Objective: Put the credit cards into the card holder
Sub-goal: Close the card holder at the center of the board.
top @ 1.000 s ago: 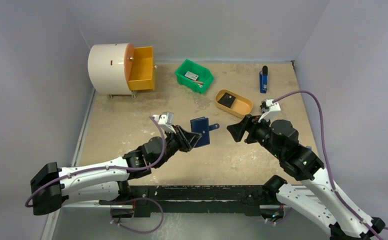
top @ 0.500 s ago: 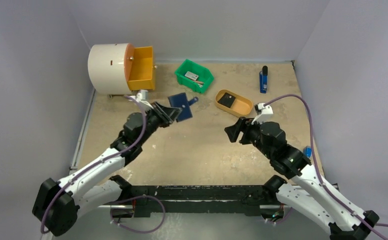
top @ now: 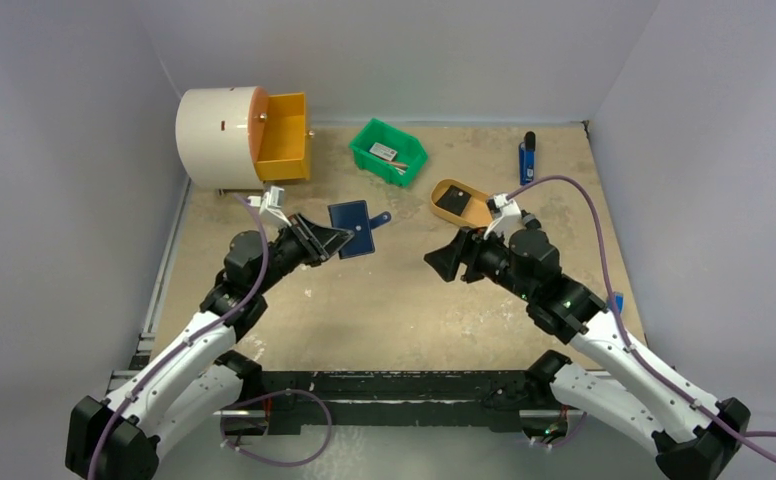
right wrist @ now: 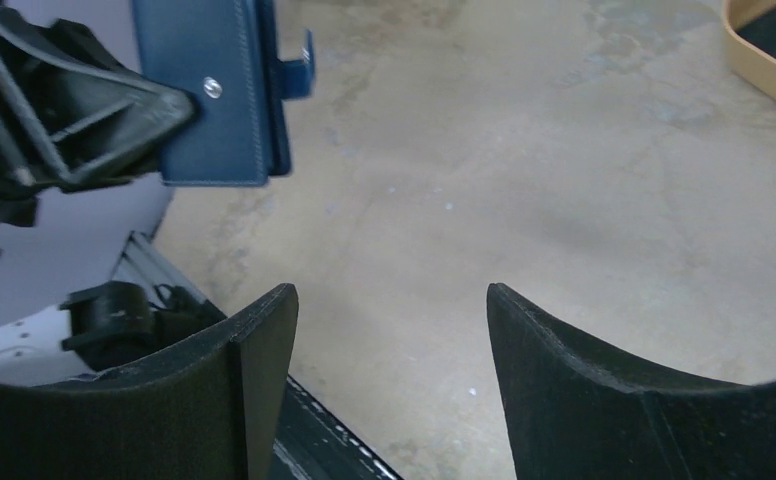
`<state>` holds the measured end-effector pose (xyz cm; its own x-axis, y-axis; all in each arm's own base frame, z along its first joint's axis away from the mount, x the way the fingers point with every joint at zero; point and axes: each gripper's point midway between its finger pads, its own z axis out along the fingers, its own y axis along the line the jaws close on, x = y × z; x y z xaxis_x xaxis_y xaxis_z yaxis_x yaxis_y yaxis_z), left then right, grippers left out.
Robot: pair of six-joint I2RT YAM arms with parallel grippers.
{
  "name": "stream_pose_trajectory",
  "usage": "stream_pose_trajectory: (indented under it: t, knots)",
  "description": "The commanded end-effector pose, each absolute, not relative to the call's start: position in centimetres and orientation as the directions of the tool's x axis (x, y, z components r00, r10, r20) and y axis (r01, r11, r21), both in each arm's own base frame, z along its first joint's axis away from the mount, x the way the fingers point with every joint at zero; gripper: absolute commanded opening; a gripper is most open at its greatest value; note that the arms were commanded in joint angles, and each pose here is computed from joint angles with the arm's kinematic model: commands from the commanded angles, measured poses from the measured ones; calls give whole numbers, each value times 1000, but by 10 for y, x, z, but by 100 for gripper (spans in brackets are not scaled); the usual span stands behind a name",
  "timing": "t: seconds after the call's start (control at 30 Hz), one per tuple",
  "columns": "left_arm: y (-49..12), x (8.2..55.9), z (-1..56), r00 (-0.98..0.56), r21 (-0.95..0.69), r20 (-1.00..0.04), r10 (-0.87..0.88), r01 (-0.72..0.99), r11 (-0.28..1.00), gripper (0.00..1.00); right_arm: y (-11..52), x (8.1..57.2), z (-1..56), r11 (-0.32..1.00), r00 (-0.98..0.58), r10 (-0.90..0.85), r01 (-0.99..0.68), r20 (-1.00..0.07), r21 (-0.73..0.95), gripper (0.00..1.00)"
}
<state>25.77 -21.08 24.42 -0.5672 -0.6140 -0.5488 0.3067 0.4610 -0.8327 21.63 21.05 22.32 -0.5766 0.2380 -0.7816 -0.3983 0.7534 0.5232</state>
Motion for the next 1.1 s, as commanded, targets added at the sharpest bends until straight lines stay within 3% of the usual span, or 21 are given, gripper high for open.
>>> stream_pose_trajectory:
  t: [0.0, 0.43, 0.6, 0.8, 1.07]
  knots:
    - [-221, 236, 285, -566, -814, -577, -589, 459, 357, 0, 239, 212, 301, 579, -508, 342, -548, -790, 603, 70]
    - [-229, 210, 304, -566, -784, -570, -596, 591, 190, 0, 252, 201, 331, 485, -442, 305, -690, -844, 537, 64]
    - [-230, 209, 297, -565, -777, -584, -582, 597, 199, 0, 258, 200, 324, 482, -456, 247, -708, -855, 517, 60]
    - [-234, 214, 286, -588, -782, -595, -548, 579, 228, 0, 259, 208, 330, 468, -460, 341, -674, -820, 572, 56]
    - [-234, 215, 289, -576, -766, -621, -532, 589, 257, 0, 275, 223, 326, 472, -495, 309, -661, -812, 583, 52]
